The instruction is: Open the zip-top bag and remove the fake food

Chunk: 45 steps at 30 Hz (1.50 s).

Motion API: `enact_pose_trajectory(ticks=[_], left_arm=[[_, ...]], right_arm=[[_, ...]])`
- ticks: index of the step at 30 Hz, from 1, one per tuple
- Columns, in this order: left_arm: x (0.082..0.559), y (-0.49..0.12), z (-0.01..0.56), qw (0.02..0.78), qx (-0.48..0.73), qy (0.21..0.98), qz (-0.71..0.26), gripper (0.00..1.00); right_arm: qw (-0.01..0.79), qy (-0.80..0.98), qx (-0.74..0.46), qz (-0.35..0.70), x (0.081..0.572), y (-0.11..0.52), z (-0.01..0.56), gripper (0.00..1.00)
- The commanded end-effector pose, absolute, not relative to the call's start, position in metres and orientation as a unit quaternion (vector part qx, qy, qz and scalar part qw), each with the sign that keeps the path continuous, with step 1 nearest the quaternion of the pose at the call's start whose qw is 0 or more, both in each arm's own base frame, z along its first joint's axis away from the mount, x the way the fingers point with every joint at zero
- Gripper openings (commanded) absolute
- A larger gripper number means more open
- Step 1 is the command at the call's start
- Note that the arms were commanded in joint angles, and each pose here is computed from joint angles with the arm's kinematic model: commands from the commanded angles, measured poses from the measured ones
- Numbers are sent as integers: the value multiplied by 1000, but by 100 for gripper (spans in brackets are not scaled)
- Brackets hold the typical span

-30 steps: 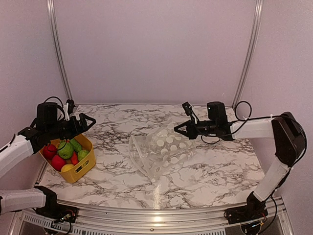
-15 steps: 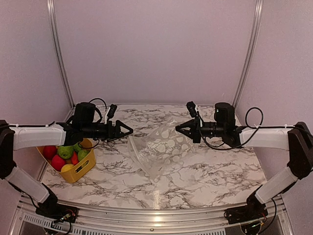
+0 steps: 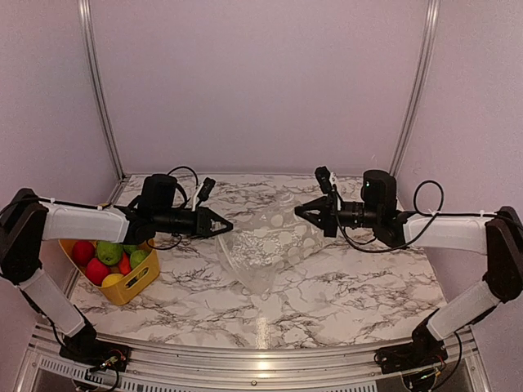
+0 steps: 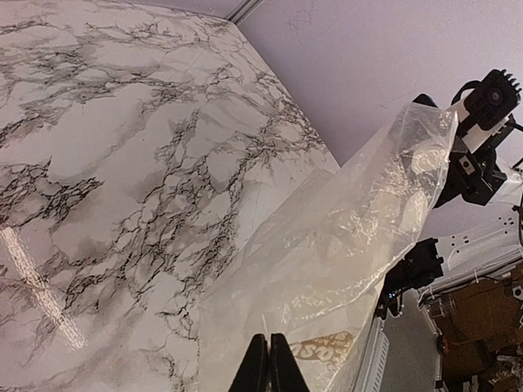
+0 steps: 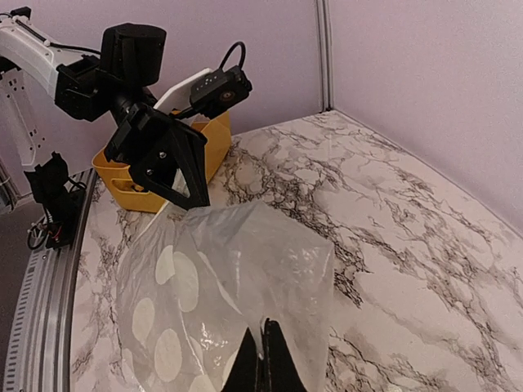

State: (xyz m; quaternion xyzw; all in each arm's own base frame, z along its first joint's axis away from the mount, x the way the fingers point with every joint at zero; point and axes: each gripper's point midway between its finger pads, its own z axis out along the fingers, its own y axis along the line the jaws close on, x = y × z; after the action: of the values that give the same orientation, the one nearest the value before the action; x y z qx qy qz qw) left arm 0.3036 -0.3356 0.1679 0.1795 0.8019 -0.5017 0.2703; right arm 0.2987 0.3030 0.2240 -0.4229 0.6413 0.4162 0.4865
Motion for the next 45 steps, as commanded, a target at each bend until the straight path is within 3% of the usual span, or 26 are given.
enact_pose_trajectory(ticks=[1,4,5,7,10,16,19,26,30,33,34,41,44,45], left_arm=[[305,-326,189,315,200,783,-498,0],[308,-317,197,343,206,781,-480,0],[308,-314,200,356,214,780,-468,0],[307,-312,200,360,235,782,-451,0],[302,-316,198,358,274,784,-427,0],[293,-321,200,360,307,777,-415,0],[289,-322,201,365,322,779,-397,0],[286,-326,205,375,334,779,-375,0],[286,-327,207,380,339,777,-369,0],[287,-325,207,383,332,778,-372,0],[288,-324,207,383,328,779,-372,0],[325,-294,215,399,226,768,-447,0],[340,-302,221,404,221,761,-457,7],[346,-307,219,396,221,766,-456,13]], right_arm=[[506,663,-394,385,307,295,223,0],[505,667,-385,390,303,288,220,0],[498,665,-388,400,299,288,219,8],[481,654,-403,424,290,292,221,34],[456,649,-402,457,285,299,231,59],[460,630,-407,475,288,305,261,79],[449,639,-399,481,294,309,263,82],[418,668,-376,487,309,316,249,73],[404,675,-378,488,310,317,241,46],[406,673,-380,488,308,316,240,4],[411,675,-374,486,309,312,240,0],[462,721,-245,455,346,244,224,0],[463,739,-216,439,360,234,210,0],[459,745,-211,437,365,233,205,0]])
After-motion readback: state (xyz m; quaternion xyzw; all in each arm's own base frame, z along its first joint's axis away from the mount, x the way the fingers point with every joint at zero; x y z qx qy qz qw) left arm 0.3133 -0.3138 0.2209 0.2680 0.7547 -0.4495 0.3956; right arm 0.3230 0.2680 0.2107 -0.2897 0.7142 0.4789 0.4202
